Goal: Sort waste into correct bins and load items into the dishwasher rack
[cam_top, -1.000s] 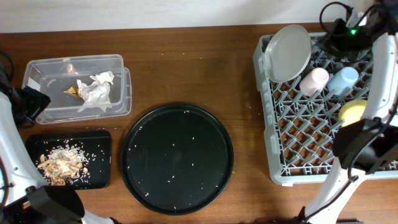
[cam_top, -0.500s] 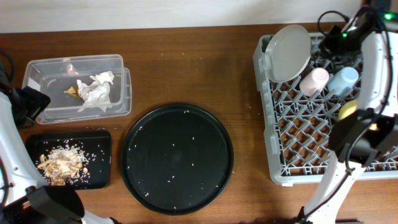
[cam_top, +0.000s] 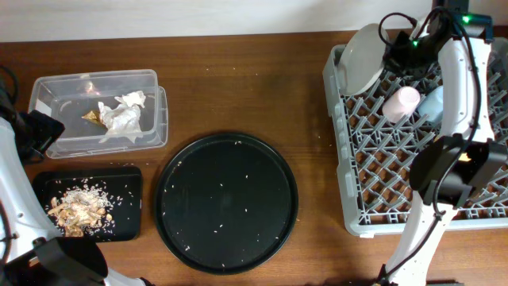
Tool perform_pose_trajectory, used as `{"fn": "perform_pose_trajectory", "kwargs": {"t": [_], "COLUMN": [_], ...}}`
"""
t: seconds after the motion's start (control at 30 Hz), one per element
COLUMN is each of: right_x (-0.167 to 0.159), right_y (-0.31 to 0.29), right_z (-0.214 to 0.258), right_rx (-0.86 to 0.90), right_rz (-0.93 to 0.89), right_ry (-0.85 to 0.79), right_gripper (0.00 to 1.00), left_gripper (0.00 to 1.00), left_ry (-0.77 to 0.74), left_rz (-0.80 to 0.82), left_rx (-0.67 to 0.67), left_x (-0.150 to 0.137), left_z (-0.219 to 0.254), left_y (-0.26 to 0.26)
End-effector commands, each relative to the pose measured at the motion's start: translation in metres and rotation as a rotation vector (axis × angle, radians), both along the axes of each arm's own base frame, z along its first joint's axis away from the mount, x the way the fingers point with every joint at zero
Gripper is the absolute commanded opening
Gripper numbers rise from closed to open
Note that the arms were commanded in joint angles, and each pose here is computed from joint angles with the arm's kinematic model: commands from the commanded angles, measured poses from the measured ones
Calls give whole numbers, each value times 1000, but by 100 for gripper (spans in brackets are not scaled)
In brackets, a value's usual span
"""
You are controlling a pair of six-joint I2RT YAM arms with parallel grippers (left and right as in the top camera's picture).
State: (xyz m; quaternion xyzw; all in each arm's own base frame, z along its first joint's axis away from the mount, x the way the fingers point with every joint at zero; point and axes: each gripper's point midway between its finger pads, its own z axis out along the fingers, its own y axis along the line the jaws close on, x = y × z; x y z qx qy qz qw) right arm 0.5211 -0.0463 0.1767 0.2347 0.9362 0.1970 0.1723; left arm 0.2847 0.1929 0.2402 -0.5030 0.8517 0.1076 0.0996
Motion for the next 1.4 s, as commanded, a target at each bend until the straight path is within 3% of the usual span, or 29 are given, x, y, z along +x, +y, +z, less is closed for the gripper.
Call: {"fn": "perform_pose_trajectory", "kwargs": {"t": [0.0, 0.27, 0.4, 0.6, 0.73, 0.97, 1.0, 1.03, 1.07, 1.1, 1.37], "right_x": [-4, -13, -34, -111, -171, -240, -252, -262, -274, -286, -356], "right_y": [6, 8, 13, 23, 25, 51, 56, 60, 65, 69, 88], "right_z": [46, 78, 115, 176, 181, 196, 193, 191, 187, 181, 120], "right_rx": [-2, -21, -33, -95, -159, -208, -204, -200, -197, -194, -136], "right_rz": [35, 46, 46, 73, 89, 205, 217, 228, 239, 249, 304], "right_ry": [-113, -175, -224, -250, -150, -206, -202, -198, -193, -186, -72], "right_gripper": [4, 4, 4, 4, 4, 5, 7, 19, 44, 98, 98], "left_gripper": [99, 99, 99, 99, 99, 99, 99, 99, 99, 99, 99], "left_ry": [-11, -11, -11, -11, -11, -11, -11, -11, -11, -11, -11], "left_rz": [-7, -7, -7, -7, -7, -7, -7, -7, -7, -7, -7], "left_rx": [9, 9, 9, 9, 9, 9, 9, 9, 9, 9, 9], "left_x": [1, 1, 1, 1, 1, 1, 1, 1, 1, 1, 1], "left_z": [4, 4, 4, 4, 4, 4, 4, 4, 4, 4, 4], "left_y": [3, 3, 3, 3, 3, 3, 3, 3, 3, 3, 3]}}
